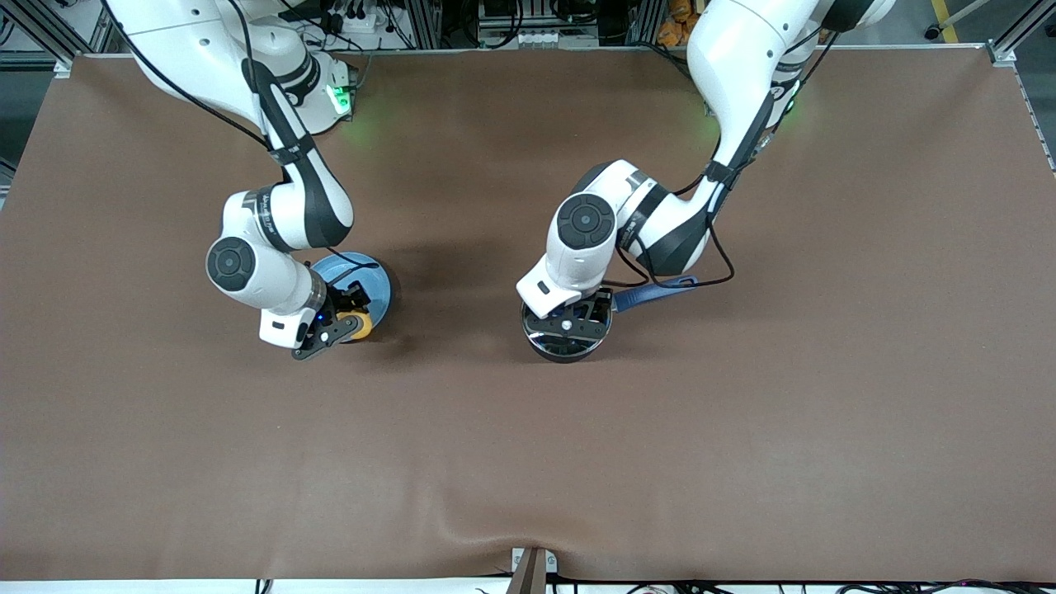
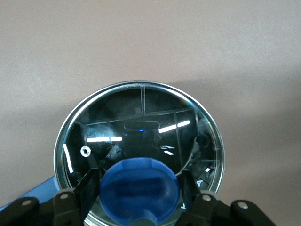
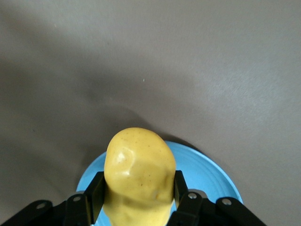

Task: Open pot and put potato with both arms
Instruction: 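Lift the lid aside with the left gripper while the right gripper carries the potato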

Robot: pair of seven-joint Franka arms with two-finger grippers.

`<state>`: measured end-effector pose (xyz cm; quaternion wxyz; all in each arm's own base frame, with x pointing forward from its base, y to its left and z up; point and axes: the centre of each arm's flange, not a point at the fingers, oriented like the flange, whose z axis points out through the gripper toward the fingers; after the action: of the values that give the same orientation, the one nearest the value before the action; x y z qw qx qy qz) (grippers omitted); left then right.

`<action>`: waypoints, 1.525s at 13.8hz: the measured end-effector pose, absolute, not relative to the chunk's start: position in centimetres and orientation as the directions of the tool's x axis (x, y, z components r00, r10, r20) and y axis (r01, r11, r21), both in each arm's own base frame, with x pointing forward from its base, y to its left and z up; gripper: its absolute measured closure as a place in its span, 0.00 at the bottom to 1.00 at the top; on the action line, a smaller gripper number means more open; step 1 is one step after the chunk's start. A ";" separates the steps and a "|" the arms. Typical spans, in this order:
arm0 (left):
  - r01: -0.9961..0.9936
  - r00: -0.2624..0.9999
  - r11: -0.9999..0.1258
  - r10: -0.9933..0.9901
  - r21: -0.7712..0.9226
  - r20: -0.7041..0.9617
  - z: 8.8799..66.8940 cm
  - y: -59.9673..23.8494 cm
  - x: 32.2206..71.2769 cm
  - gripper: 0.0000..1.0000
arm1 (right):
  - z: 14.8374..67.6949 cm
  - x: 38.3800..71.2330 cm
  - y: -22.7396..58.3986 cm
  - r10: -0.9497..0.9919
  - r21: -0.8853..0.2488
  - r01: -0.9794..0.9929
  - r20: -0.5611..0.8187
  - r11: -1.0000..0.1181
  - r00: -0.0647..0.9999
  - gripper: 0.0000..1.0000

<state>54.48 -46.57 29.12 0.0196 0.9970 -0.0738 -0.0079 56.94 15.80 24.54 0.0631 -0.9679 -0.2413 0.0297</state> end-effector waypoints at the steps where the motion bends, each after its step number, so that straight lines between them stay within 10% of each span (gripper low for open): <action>1: -0.147 0.989 -0.988 -0.148 0.040 -0.013 29.1 -46.6 54.5 0.28 | 25.1 57.1 15.9 0.456 -0.137 0.449 -0.025 -0.883 0.890 0.38; 12: -0.143 0.989 -0.989 -0.144 0.028 -0.029 30.6 -46.3 54.7 0.33 | 29.9 56.4 25.4 0.229 -0.146 0.228 0.011 -0.963 0.973 0.38; 21: -0.062 0.997 -0.998 -0.061 0.030 0.047 46.6 -32.2 60.7 0.33 | 31.5 54.0 32.6 0.137 -0.287 0.133 0.006 -0.949 0.991 0.38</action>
<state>60.73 -32.24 46.64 0.0155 0.9991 -0.0309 0.0230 54.04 32.57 31.51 0.1449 -0.9871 -0.0684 0.0069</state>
